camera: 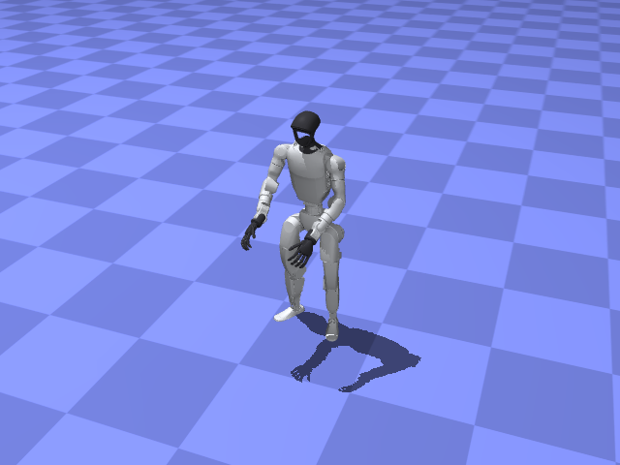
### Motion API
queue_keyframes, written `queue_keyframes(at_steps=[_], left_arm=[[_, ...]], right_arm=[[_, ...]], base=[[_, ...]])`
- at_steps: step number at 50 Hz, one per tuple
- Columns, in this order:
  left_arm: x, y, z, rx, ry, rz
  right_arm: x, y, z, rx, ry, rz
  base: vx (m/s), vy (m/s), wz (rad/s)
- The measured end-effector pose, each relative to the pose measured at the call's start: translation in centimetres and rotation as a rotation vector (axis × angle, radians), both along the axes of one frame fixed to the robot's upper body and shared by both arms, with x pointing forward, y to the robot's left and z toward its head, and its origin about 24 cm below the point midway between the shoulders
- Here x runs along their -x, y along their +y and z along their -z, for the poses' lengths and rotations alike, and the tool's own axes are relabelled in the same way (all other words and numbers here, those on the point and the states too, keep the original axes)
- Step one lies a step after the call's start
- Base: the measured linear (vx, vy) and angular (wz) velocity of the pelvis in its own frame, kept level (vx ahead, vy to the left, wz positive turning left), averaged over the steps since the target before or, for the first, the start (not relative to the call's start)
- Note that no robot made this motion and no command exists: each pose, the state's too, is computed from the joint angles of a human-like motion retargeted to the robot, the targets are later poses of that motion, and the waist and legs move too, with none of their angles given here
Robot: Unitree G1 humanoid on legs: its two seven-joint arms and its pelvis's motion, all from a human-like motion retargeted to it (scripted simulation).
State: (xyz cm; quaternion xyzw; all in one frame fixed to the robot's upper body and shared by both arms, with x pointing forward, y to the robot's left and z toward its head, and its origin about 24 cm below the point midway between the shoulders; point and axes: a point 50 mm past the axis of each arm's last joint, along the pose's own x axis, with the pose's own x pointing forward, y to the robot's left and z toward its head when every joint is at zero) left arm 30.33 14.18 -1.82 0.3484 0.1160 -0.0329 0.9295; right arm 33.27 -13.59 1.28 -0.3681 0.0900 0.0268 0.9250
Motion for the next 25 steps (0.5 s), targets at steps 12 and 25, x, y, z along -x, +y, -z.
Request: queue_keyframes(at_steps=[12, 25], left_arm=[[2.5, -0.7, -1.2, 1.698, -0.036, -1.026], [2.7, -3.7, -23.2, 2.439, -0.355, -0.100]], right_arm=[[3.6, 3.0, -3.7, -0.843, -0.184, 0.270], [5.0, 3.9, -21.5, -0.572, -0.830, -0.159]], base=[[-0.01, 0.03, 0.26], [0.11, -0.01, 0.09]])
